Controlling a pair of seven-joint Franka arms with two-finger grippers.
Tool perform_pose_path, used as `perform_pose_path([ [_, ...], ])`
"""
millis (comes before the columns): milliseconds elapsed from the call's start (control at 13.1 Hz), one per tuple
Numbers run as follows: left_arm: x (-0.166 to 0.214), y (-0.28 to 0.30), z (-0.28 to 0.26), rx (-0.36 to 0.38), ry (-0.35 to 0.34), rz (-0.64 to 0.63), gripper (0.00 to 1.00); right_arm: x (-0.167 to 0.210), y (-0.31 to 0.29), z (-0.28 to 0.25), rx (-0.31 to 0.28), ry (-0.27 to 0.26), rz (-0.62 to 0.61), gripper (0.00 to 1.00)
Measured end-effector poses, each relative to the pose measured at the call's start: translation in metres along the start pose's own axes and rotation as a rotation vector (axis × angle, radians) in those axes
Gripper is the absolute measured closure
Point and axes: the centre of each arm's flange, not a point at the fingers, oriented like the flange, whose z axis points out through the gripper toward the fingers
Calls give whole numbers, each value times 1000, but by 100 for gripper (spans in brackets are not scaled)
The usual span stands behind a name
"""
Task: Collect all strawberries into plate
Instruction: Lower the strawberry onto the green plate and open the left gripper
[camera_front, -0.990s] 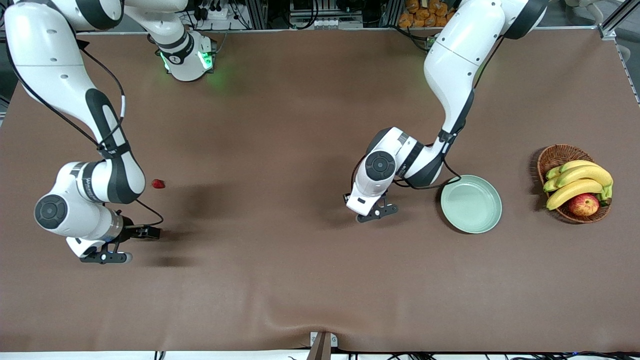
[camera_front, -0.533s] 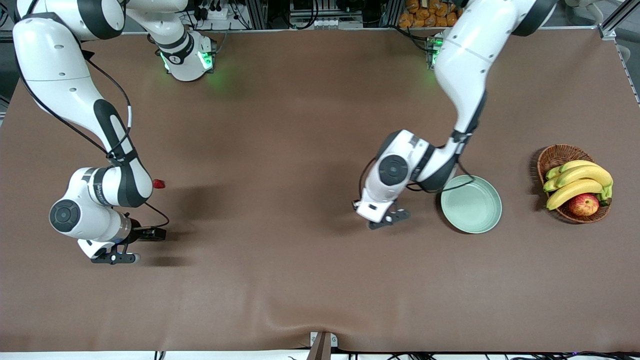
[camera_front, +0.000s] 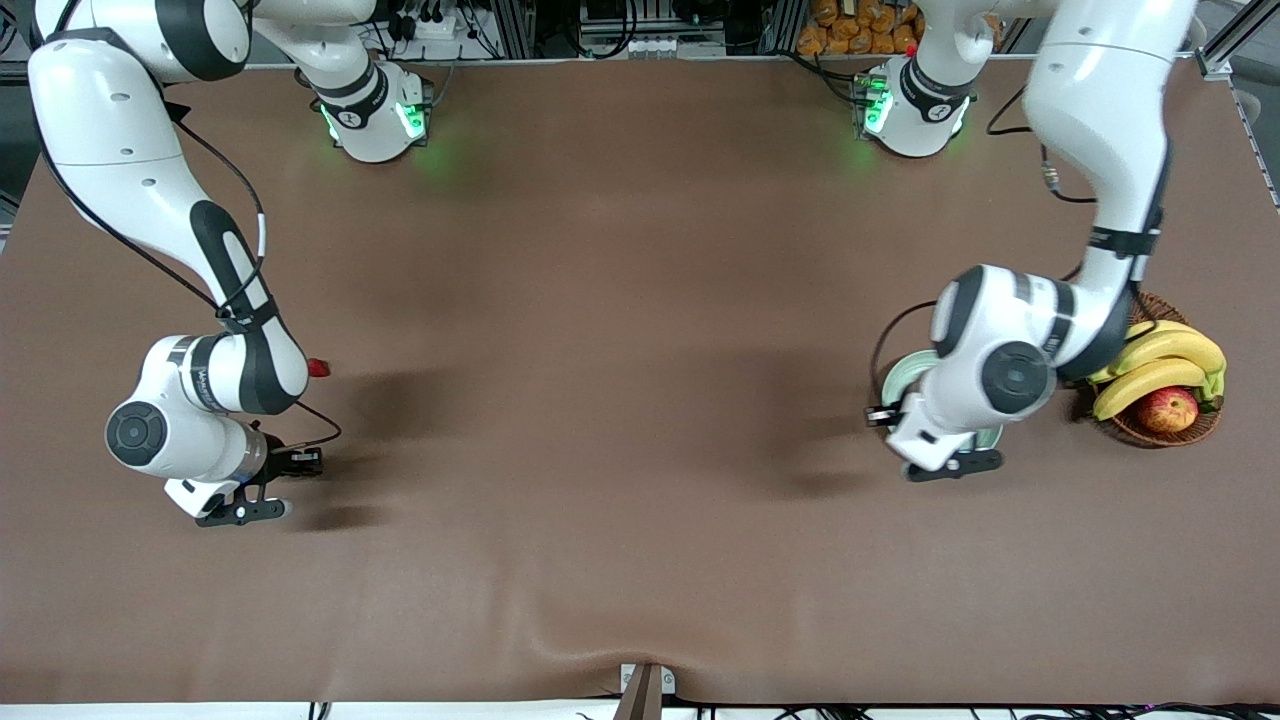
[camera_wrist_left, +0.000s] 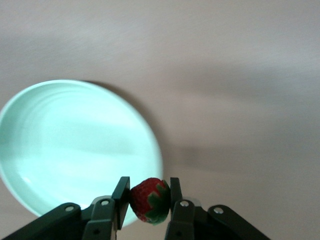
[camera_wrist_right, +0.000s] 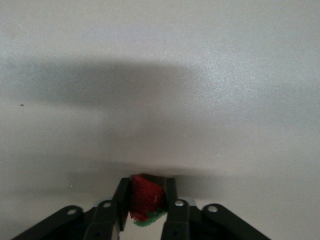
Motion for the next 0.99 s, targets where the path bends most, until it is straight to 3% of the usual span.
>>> perform_pose_path([
  [152,-1,-31,25,63,-9,22,63,2,-10,-2,23,0,-2,68],
  [305,-2,-51,42,90,7,29,63,12,-49,-12,134,25,20,68],
  [457,-1,-60,45,85,15,19,46,18,-121,-18,316,35,81,68],
  [610,-1,-53,34,76,35,28,23,15,-216,-20,447,13,158,68],
  [762,-7,-31,10,49,64,38,4,4,-315,-24,479,43,236,68],
  [990,-25,11,-22,-19,60,2,0,-29,-436,-20,492,61,358,68],
])
